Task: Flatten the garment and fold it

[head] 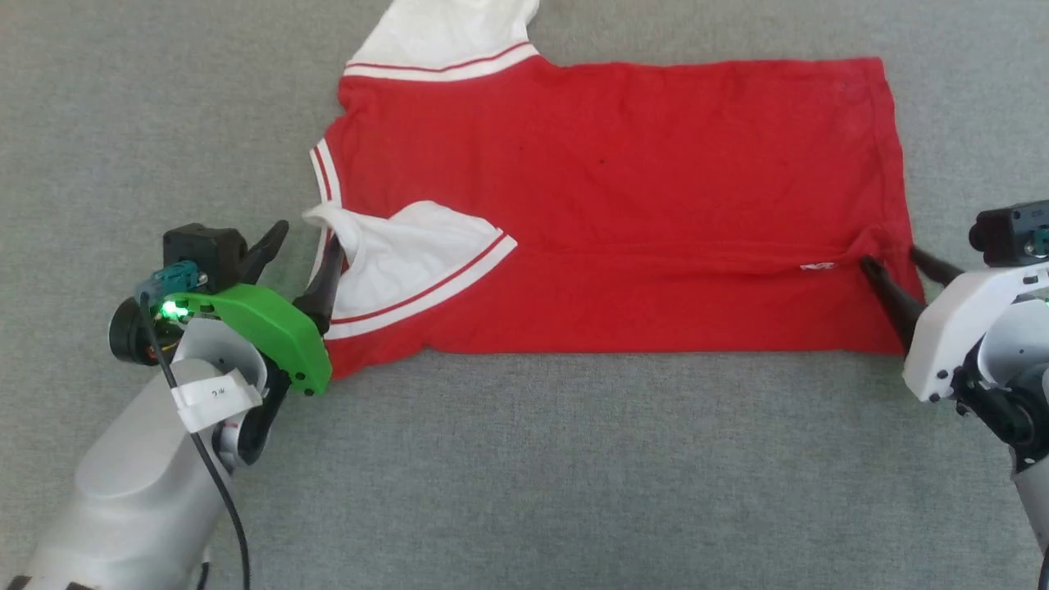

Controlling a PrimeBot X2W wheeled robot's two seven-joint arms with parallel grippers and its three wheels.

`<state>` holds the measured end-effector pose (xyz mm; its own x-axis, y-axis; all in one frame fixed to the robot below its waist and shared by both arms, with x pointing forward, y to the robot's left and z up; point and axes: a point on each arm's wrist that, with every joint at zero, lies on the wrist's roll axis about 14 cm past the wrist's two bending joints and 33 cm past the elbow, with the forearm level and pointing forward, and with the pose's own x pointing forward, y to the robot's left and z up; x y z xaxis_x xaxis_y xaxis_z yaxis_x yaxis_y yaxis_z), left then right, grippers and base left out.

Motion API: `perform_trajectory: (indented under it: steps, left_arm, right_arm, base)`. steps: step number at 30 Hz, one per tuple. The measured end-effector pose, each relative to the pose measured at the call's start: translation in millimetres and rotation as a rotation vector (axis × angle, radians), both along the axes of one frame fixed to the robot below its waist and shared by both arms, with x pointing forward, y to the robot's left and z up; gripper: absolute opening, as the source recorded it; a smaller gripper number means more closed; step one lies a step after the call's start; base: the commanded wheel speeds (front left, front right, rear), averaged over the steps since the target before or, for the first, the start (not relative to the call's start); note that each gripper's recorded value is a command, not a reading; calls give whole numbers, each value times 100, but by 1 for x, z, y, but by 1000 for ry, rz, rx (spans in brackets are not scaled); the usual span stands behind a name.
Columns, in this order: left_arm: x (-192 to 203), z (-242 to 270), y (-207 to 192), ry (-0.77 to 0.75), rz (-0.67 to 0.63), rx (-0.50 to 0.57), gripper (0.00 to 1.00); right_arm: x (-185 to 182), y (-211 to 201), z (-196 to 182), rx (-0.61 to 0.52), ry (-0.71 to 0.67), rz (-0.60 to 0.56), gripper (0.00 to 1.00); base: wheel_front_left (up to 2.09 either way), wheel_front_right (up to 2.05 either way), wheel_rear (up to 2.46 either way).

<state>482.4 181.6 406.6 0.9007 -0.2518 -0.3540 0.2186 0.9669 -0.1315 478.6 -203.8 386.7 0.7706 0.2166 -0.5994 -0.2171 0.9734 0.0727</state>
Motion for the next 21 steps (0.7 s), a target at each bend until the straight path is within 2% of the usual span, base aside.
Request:
perform_trajectory:
  steps: [4, 7, 13, 16, 21]
  left_arm:
    - [0, 12, 2, -29, 80, -83, 100]
    - [-6, 22, 6, -51, 157, -159, 100]
    - [-28, 31, 14, -55, 263, -211, 100]
    - [-41, 31, 4, -22, 250, -215, 100]
    - [-66, 12, -15, 127, 174, -166, 100]
  right_arm:
    - [0, 4, 12, 10, -33, -7, 100]
    - [-8, 3, 17, -22, -37, -9, 100]
    - [-24, -4, 25, -72, -16, -78, 100]
    - [-36, -4, 22, -99, 26, -109, 100]
    - [-48, -5, 21, -123, 55, -166, 100]
  base:
    - [0, 0, 0]
    - [0, 0, 0]
    - [0, 0, 0]
    - [0, 0, 0]
    - [0, 0, 0]
